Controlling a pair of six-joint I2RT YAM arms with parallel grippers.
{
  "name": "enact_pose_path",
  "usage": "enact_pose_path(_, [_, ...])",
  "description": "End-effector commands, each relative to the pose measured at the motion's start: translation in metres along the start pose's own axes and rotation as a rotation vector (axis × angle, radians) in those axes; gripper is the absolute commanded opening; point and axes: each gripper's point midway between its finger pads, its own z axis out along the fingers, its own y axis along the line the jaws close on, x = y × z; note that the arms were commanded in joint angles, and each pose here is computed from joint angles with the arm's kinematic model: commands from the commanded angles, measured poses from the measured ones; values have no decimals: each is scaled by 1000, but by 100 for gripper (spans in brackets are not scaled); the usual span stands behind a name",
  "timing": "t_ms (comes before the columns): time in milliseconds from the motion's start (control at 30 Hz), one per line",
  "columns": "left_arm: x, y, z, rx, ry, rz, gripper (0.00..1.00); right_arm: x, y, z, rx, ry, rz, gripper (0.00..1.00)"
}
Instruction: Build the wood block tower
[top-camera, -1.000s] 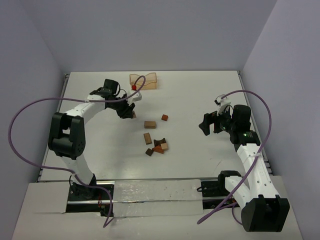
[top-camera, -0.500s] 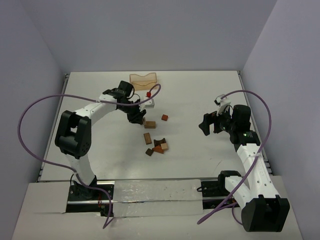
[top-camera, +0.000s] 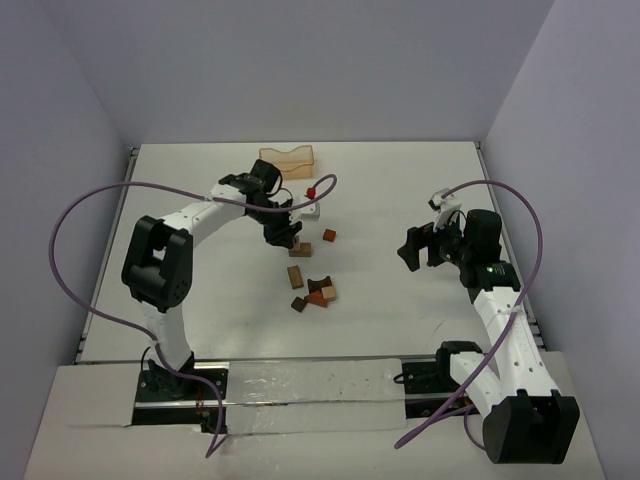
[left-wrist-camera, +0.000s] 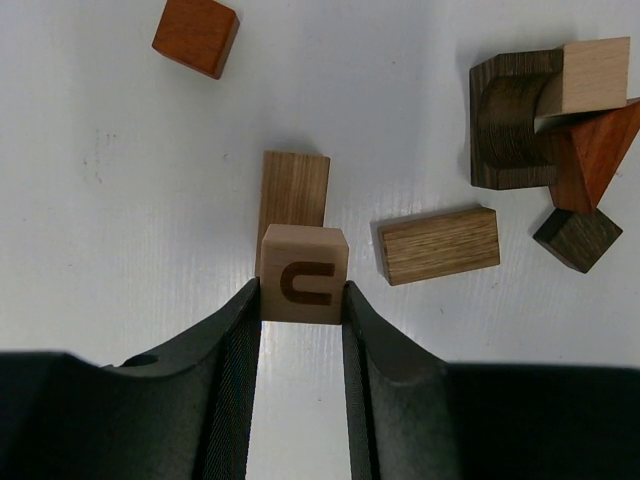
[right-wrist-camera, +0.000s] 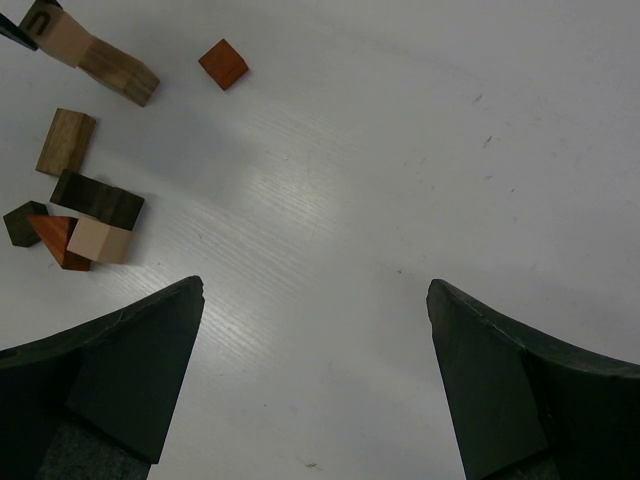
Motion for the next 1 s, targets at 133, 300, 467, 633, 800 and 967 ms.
enact_pose_path(133, [-5, 2, 8, 9, 22, 73, 17, -23, 1, -4, -3, -50, -41, 100])
enact_pose_path(300, [-3, 4, 11, -5, 26, 71, 20, -23, 0, -4, -3, -50, -41, 100])
enact_pose_path(467, [-5, 9, 11, -20, 24, 72, 22, -23, 0, -3, -2, -48, -39, 100])
enact_pose_path(633, [-5, 13, 11, -37, 27, 72, 22, -22, 0, -3, 0, -45, -37, 100])
enact_pose_path(800, [-5, 16, 13, -52, 29, 70, 25, -22, 0, -3, 0, -45, -39, 100])
enact_pose_path(967, [-4, 20, 13, -67, 31, 67, 26, -22, -1, -3, 0, -44, -38, 100])
